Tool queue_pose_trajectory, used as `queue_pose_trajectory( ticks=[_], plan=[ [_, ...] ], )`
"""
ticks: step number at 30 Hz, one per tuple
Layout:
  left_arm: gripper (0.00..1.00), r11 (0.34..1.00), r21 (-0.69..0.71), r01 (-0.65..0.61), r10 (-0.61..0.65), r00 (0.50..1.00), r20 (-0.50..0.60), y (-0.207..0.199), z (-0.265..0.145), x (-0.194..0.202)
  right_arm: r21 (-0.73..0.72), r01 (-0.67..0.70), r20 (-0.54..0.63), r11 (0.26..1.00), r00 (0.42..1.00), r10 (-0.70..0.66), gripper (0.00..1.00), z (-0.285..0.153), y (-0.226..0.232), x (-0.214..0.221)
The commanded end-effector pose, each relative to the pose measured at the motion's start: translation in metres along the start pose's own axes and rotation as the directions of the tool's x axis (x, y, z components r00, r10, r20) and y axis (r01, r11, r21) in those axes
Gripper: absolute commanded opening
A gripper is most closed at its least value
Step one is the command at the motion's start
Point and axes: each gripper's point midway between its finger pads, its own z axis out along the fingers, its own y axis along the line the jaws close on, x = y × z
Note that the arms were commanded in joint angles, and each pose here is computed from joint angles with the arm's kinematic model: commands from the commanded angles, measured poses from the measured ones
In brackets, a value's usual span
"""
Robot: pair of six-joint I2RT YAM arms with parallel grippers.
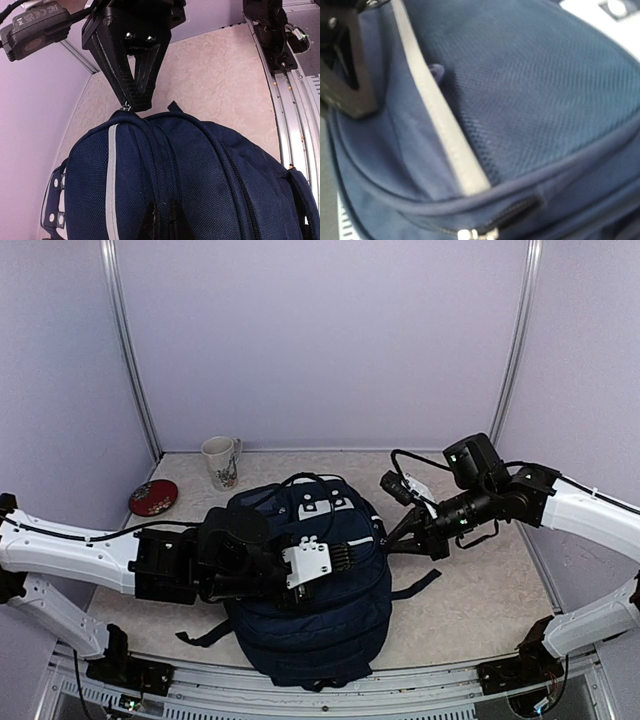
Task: Pack the student bag
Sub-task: Zip the upper front pocket of the student bag.
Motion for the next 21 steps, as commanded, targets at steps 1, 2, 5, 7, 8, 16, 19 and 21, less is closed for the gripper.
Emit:
queue_pose_trajectory(
  ticks=[1,2,5,7,8,16,19,21],
  plan=[
    [0.0,0.964,0.218,-0.155,0.167,0.985,-0.037,-0.072,-0.041,0.011,0.344,0.063,0.019,0.937,0.997,-0.074,0.0,-0.021,-0.082,-0.021],
    [0.0,0.957,0.198,-0.21,0.219,0.976,-0.02,-0.079,-0.044,0.003,0.338,0.061,0.009,0.939,0.998,-0.068,0.0,-0.013,-0.088,-0.02],
    [0.0,0.948,0.205,-0.244,0.253,0.967,-0.016,-0.085,-0.045,-0.002,0.332,0.069,-0.024,0.941,0.998,-0.065,0.0,0.005,-0.103,-0.017],
    [0.0,0.947,0.215,-0.239,0.257,0.965,-0.06,-0.085,-0.043,0.014,0.324,0.084,-0.027,0.942,0.996,-0.079,0.0,0.007,-0.108,-0.017],
    [0.0,0.948,0.223,-0.228,0.252,0.964,-0.082,-0.085,-0.043,0.023,0.31,0.083,-0.021,0.947,0.997,-0.081,0.0,0.007,-0.11,-0.018],
    [0.0,0.918,0.315,-0.239,0.258,0.966,-0.021,-0.105,-0.044,0.03,0.34,0.048,0.051,0.939,0.996,-0.069,0.0,0.01,-0.136,-0.045],
    [0.0,0.915,0.325,-0.241,0.267,0.963,-0.037,-0.107,-0.038,0.032,0.375,0.042,0.125,0.926,0.988,-0.096,0.0,0.003,-0.141,-0.066],
    [0.0,0.913,0.33,-0.24,0.263,0.964,-0.028,-0.109,-0.039,0.032,0.434,0.029,0.127,0.9,0.987,-0.094,0.0,-0.001,-0.151,-0.066]
  ],
)
